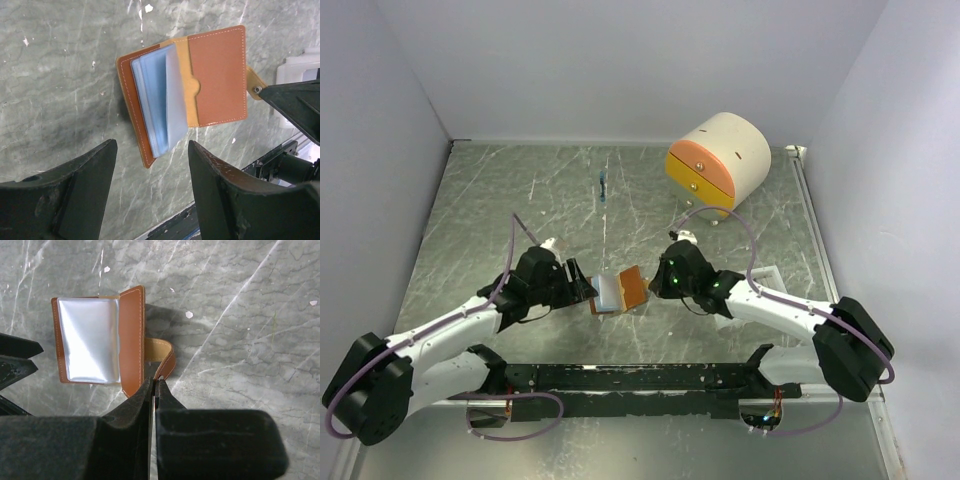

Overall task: Put the credit cards into the card holder
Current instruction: Open the card holder at the center of the board.

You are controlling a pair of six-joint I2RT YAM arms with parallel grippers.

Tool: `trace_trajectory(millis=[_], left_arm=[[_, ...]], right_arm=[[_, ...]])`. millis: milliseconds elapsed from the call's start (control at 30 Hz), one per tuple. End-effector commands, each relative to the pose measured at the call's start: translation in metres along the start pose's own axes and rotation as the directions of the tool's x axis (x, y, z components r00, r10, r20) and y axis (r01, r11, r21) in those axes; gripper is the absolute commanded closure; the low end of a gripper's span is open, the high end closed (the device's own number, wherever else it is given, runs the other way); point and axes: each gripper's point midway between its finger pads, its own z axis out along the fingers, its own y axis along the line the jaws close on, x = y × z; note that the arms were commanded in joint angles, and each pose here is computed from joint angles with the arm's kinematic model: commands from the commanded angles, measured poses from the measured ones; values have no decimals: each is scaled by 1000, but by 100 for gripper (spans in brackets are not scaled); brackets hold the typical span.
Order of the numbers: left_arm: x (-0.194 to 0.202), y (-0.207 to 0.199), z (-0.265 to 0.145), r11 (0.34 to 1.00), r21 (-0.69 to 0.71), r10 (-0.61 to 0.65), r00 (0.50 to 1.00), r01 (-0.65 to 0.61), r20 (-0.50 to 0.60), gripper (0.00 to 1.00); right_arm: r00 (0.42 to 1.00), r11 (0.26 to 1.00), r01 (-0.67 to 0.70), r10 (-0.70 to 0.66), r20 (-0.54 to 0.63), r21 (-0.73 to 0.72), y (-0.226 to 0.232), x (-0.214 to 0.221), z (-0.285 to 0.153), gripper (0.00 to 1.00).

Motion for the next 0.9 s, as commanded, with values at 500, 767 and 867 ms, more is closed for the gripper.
trace_trajectory(millis=[500,767,867], left_arm=[[-1,-6,12,998,57,12,1000,-12,3,34],[-6,1,13,999,35,-8,1000,8,-5,39],[-10,5,10,1000,7,5,1000,-5,10,38]], right_arm=[[1000,999,2,-1,-7,40,-17,11,1,100],[1000,997,6,-4,-23,79,-29,20,3,100],[1000,996,10,-7,-30,87,-32,23,3,100]])
